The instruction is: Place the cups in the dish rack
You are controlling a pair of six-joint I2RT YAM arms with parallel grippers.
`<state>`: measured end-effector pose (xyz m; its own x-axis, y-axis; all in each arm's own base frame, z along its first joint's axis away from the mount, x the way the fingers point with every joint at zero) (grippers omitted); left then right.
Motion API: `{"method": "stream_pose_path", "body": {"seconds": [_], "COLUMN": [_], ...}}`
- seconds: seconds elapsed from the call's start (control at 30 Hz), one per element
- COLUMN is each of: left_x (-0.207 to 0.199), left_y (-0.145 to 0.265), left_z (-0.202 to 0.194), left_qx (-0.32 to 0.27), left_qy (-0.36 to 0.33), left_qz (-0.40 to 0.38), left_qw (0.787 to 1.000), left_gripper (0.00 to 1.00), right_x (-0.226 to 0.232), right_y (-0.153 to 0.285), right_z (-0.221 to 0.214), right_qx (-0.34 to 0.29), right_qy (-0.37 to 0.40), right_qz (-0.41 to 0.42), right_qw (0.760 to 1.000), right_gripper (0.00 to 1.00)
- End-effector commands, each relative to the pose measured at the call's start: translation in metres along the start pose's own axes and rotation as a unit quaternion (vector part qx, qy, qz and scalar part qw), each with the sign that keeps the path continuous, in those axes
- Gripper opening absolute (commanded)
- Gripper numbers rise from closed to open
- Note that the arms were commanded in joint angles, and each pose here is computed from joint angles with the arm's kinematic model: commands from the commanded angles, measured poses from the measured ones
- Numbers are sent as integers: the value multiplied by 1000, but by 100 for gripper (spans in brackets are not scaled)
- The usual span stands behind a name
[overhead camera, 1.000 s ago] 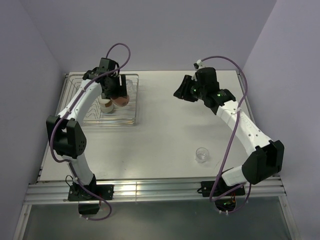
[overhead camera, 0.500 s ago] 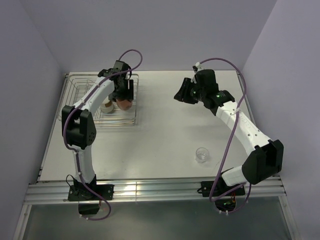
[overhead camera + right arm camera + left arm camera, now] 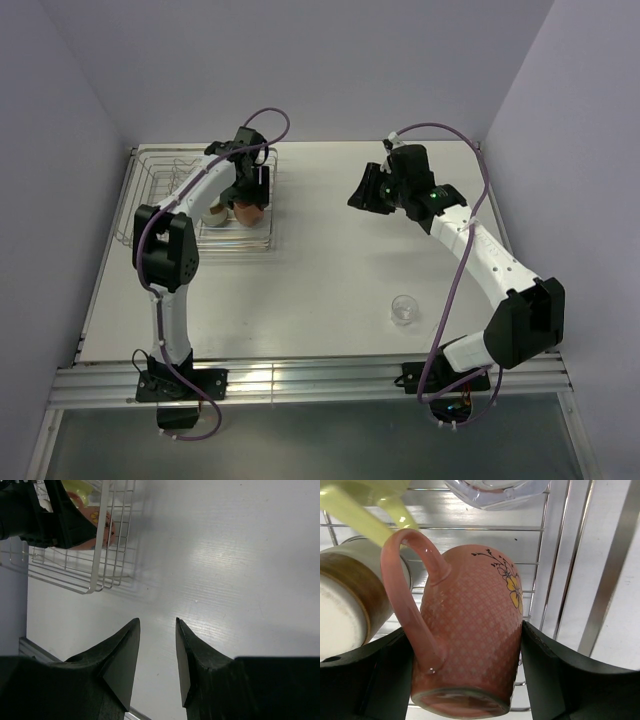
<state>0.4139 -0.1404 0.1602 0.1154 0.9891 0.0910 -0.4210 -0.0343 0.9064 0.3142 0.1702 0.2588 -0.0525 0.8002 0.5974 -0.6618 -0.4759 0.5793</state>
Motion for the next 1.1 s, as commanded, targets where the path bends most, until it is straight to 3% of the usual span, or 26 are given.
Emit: {"method": "stream_pose_path", "body": {"seconds": [0.0,0.1,0.2,0.23,0.43,0.63,0.67,0.8,0.83,1.07], "left_x": [-1,-1,-1,-1,0,-1,0,0,0,0], "left_y": [11,7,4,3,2,5,6,7,7,15], "left_z": [18,16,15,14,13,13,13,14,13,15], "left_qx": [-37,-31,-29,-28,-27,-32,-33,-34,-34,-42], "left_qy": [6,5,4,4,4,3,4,3,3,6], "left_qz": [11,15,19,22,26,27,29,28,29,25], "left_qw": [999,999,999,999,999,999,999,999,999,999], "left_gripper": [9,17,32,41,66,74,85,89,99,99], "right_x": [2,1,0,0,-1,1,0,1,2,4], "right_y": [0,0,0,0,0,1,1,1,1,1], "right_z": [3,2,2,2,1,1,1,1,1,0], "right_qx": [-10,-9,-7,-8,-7,-7,-7,-6,-7,-5], "right_qy": [12,12,13,13,12,12,12,13,13,16], "right_qz": [11,10,8,8,6,7,5,6,6,6], "right_qw": [1000,1000,1000,1000,1000,1000,1000,1000,1000,1000], "right_gripper": [42,42,42,42,42,42,42,42,42,42]}}
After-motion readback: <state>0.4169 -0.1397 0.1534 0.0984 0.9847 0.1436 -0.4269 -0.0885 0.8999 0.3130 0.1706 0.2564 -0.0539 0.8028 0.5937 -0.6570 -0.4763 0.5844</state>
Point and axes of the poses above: each gripper's point midway between its finger pads, its own y axis back along the fingers, its own x axis along the line the jaws close on, z = x × y, the point moved 6 cm from there along y, back along the fingers, and after that the axes turned 8 degrees about -y, right-handed, at the moved point
